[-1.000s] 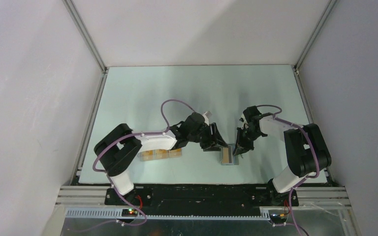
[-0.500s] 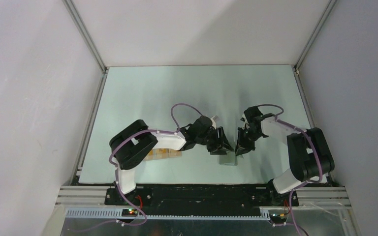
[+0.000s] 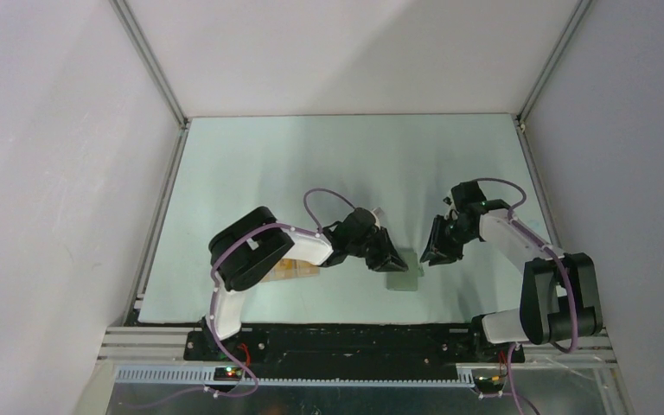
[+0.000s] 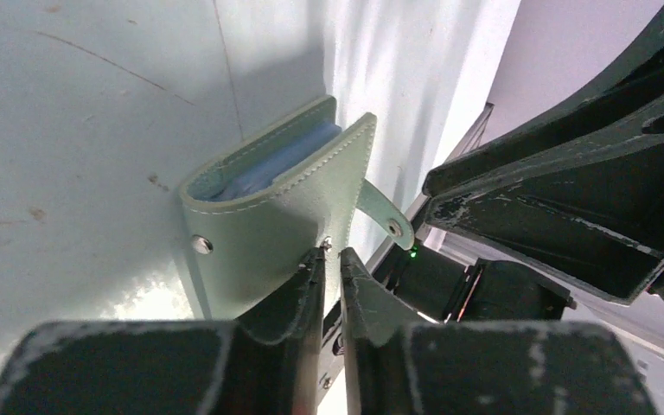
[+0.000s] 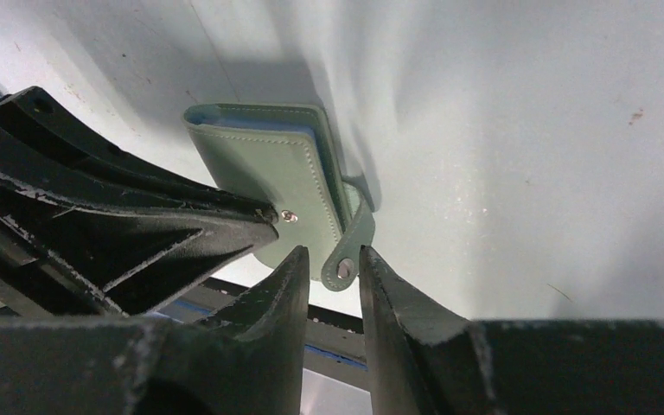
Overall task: Put the credit cards into the card holder
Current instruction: Close the card holder at the center of the board.
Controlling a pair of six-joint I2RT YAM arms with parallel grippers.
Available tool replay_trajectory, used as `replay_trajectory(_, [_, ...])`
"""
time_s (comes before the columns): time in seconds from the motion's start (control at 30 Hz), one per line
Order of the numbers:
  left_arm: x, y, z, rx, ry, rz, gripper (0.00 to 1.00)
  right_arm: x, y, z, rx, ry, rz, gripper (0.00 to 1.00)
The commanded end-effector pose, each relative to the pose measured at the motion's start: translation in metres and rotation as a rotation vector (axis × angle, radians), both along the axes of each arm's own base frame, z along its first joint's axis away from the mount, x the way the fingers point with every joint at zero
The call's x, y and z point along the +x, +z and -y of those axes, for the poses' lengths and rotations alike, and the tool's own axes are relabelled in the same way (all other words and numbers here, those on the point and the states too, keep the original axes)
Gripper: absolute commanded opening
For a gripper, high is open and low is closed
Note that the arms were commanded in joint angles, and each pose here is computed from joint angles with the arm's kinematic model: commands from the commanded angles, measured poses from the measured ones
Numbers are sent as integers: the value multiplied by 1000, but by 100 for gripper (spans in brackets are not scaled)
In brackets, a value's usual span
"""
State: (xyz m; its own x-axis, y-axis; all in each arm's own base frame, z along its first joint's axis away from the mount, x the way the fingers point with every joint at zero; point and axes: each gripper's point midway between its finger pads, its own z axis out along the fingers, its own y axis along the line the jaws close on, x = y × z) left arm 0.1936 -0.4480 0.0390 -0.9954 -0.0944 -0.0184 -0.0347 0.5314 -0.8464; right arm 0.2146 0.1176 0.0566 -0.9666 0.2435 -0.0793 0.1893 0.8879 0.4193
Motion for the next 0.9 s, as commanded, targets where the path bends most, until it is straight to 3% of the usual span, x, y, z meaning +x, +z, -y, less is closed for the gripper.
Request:
replay_trajectory(0.0, [8, 3, 3, -16, 40, 29, 12, -1, 6, 4, -1, 2, 5, 33])
replay_trajectory(0.2, [7, -4, -2, 7, 56, 23, 0, -5, 1, -1, -5, 28, -24, 33])
replay_trajectory(0.5, [4, -12, -2, 29, 40, 12, 0, -10, -7, -2, -151, 97, -30, 30])
replay_trajectory(0.63, [3, -13, -1, 30, 35, 9, 0, -7, -6, -1, -236, 122, -10, 21])
replay_trajectory(0.8, [2, -15, -1, 36, 32, 7, 0, -5, -2, -7, -232, 137, 7, 0])
replay_trajectory(0.87, [3, -15, -1, 38, 33, 6, 0, -5, 0, -11, -206, 142, 9, 0])
